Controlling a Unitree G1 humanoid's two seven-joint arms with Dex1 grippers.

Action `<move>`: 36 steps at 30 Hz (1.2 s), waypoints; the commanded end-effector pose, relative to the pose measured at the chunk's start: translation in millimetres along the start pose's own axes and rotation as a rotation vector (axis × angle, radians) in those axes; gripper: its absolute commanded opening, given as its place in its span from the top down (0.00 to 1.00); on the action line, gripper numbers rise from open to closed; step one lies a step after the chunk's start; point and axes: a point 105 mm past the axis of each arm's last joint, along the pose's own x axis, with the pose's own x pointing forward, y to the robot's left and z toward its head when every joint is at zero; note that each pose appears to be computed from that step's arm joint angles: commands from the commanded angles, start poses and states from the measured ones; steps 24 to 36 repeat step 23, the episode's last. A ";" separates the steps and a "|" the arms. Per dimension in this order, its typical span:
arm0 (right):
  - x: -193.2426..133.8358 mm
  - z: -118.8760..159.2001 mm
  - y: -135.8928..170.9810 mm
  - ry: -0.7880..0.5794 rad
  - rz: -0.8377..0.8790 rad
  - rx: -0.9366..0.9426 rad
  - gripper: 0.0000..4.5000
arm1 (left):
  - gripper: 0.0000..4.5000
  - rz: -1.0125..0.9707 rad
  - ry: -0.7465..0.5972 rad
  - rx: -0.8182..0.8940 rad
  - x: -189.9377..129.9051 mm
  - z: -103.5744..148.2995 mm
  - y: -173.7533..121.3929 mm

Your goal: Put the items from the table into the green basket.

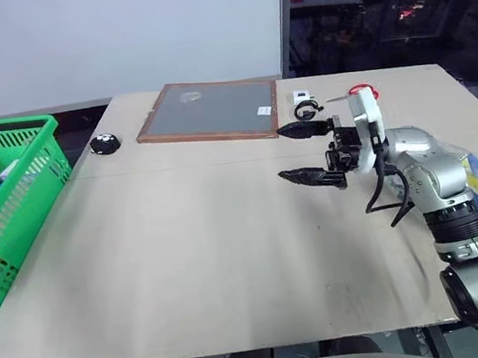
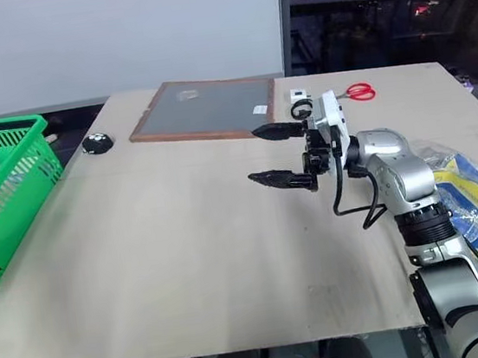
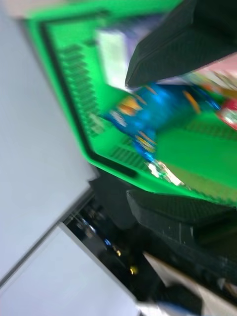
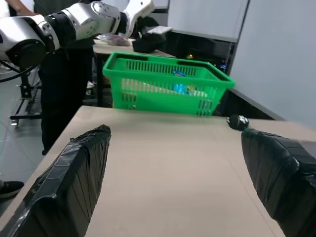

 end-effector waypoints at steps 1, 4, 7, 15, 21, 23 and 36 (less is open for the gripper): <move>-12.4 3.2 -2.2 0.011 -0.055 -0.040 0.00 | 0.24 -0.249 -0.236 -0.141 -9.4 39.3 -47.2; -28.7 -17.2 -2.8 0.066 -0.136 -0.011 0.00 | 0.24 -0.466 -0.314 -0.279 -28.7 39.3 -108.6; -43.0 -38.2 0.8 0.111 -0.229 0.021 0.00 | 0.24 -0.652 -0.292 -0.358 -59.6 28.7 -175.3; -78.3 -97.5 16.6 0.281 -0.483 0.014 0.00 | 0.24 -0.922 -0.075 -0.395 -132.4 -28.7 -296.8; -97.8 -122.3 24.0 0.357 -0.555 0.014 0.00 | 0.24 -0.991 -0.054 -0.431 -153.6 -34.6 -322.3; -99.2 -124.1 23.3 0.358 -0.563 0.016 0.00 | 0.24 -0.997 -0.066 -0.426 -155.1 -33.7 -323.0; -99.2 -124.1 23.3 0.358 -0.563 0.016 0.00 | 0.24 -0.997 -0.066 -0.426 -155.1 -33.7 -323.0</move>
